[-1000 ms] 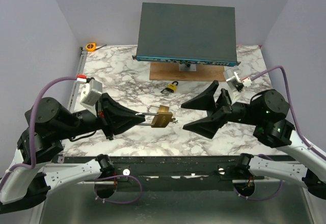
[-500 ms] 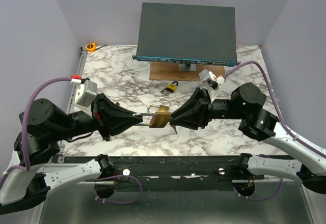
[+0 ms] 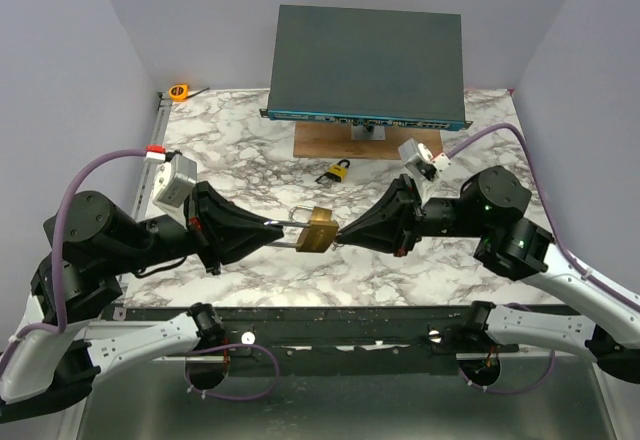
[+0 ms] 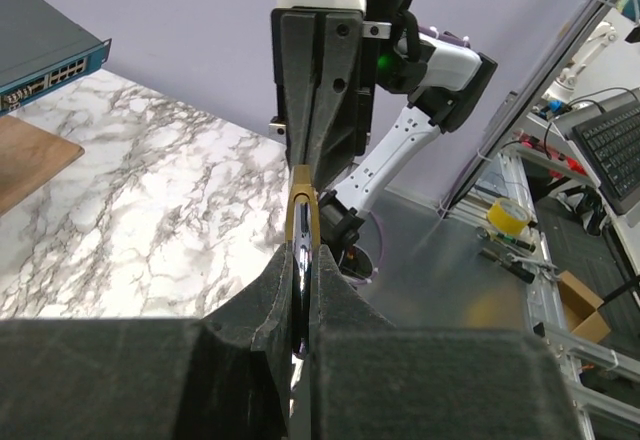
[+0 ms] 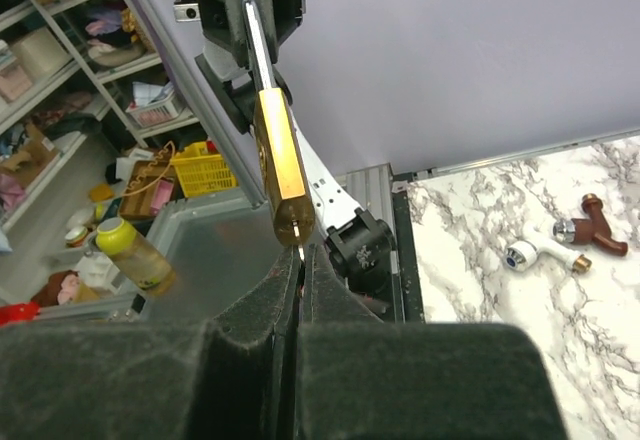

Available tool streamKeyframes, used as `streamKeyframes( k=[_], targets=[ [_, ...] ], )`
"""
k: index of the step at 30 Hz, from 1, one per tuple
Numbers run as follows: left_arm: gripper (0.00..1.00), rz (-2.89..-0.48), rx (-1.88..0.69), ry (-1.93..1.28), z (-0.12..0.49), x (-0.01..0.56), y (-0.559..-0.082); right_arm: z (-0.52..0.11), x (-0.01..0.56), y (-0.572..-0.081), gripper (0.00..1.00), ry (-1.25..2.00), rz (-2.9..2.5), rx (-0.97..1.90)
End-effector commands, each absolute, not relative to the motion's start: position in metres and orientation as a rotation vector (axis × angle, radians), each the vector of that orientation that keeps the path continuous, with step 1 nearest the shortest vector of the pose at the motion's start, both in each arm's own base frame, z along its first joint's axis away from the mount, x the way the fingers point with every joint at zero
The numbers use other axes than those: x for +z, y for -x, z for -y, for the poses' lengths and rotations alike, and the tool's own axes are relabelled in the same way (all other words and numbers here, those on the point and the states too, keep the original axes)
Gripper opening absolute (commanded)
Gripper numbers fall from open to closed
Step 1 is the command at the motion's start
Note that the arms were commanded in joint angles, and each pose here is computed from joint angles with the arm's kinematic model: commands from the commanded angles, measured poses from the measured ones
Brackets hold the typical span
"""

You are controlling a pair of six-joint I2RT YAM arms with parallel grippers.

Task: Lock with the key
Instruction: Lock the lock, then place the key at the center of the board, then place the lock at the center of the board.

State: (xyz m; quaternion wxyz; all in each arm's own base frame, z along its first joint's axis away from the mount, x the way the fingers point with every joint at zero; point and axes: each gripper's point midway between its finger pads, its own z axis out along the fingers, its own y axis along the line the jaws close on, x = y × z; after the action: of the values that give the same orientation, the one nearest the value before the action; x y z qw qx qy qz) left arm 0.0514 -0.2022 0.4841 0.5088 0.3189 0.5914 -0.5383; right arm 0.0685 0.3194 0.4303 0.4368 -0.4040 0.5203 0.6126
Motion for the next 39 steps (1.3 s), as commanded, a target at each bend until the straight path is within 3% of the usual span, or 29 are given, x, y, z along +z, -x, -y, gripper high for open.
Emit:
streamKeyframes(
  k=[1,10,21,27,39],
  targets=[
    [0.0,-1.287,-1.293,-0.737,0.19,0.522,-0.048,-0.304,0.413,-0.071,0.01,0.992,-1.343,1.434],
    [0.0,-1.307,-1.32,-0.74,0.199,0.521,-0.056,-0.276,0.368,-0.101,0.01,0.796,-1.531,1.234],
    [0.0,-1.772,-1.372,-0.443,0.301,0.353,-0.173,-0.208,0.217,-0.223,0.01,0.025,-2.079,0.475],
    [0.0,-1.892,-1.369,-0.113,0.333,0.284,-0.233,-0.171,0.134,-0.259,0.01,-0.303,-2.238,0.597],
    [0.0,-2.127,-1.54,0.109,0.446,0.191,-0.303,-0.081,0.058,-0.293,0.01,-0.708,-2.278,0.373]
  ],
)
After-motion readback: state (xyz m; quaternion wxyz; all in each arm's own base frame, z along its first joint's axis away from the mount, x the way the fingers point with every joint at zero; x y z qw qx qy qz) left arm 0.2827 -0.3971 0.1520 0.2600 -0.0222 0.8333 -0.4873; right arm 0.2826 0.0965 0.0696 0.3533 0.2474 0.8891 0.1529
